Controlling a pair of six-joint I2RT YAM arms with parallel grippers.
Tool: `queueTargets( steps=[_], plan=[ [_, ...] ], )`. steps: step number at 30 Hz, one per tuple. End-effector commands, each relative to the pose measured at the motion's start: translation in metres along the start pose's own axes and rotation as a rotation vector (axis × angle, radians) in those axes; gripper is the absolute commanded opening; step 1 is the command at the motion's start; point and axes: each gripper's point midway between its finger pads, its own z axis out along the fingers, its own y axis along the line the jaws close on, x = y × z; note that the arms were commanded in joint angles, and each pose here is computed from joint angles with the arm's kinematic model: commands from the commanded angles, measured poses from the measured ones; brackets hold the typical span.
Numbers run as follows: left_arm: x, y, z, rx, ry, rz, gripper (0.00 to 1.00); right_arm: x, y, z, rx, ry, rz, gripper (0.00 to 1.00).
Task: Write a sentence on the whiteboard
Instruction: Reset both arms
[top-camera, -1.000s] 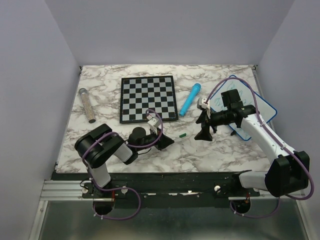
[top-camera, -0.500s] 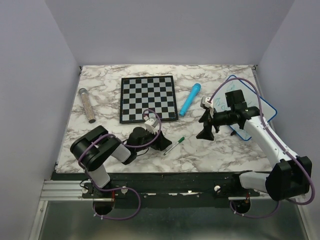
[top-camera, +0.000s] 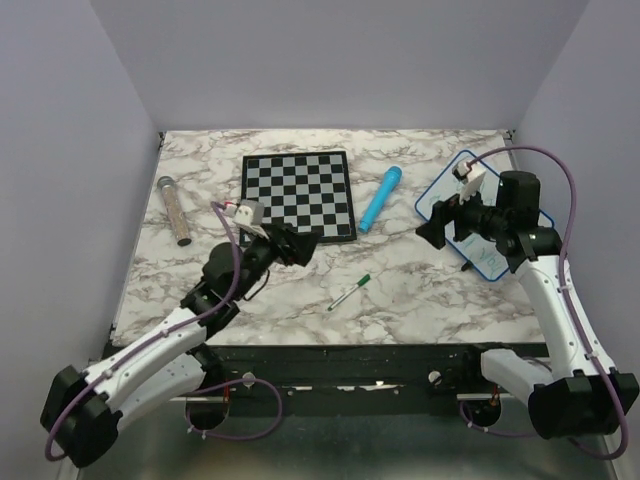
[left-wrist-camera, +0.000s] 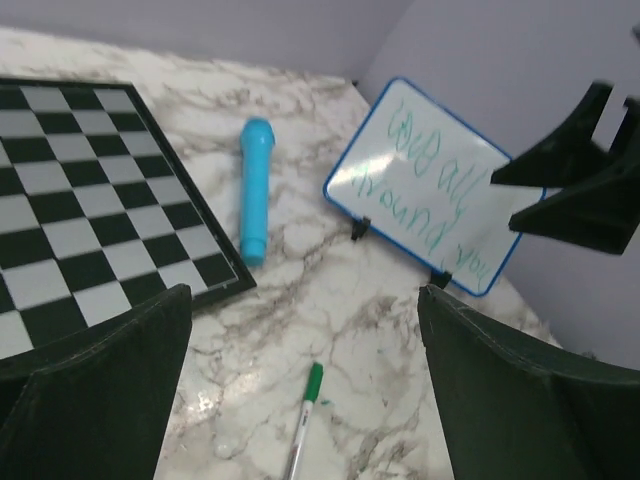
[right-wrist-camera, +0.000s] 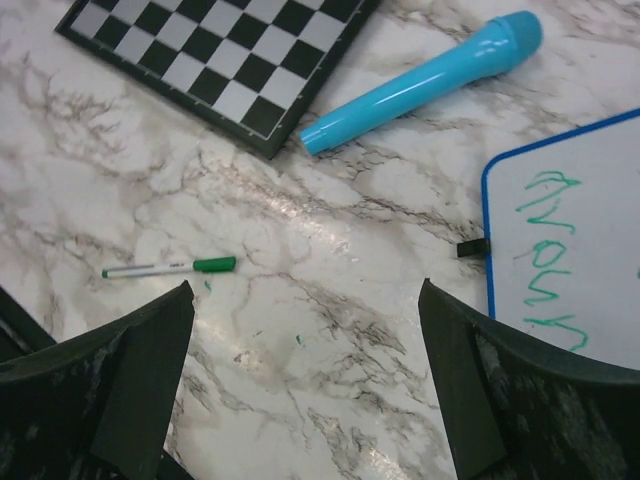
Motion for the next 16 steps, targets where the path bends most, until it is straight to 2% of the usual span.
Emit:
queueTargets(
  steps=[1, 3, 8, 11, 16],
  plan=[
    [-0.035, 0.028, -0.03, -0.203, 0.046, 0.076, 0.99, -0.038, -0.035, -0.023, 0.282, -0.135, 0.183, 0.99],
    [-0.047, 0.038, -0.044, -0.293, 0.118, 0.156, 0.99, -0.05, -0.036, -0.036, 0.327, -0.199, 0.163, 0.99],
    [-0.068, 0.065, -0.071, -0.47, 0.152, 0.323, 0.99, -0.051, -0.047, -0.056, 0.442, -0.212, 0.117, 1.0],
    [-0.071, 0.067, -0.081, -0.479, 0.132, 0.345, 0.99, -0.049, -0.05, -0.06, 0.478, -0.221, 0.128, 1.0],
    [-0.065, 0.071, -0.088, -0.482, 0.119, 0.336, 0.99, -0.05, -0.043, -0.058, 0.442, -0.244, 0.1, 1.0]
  ],
)
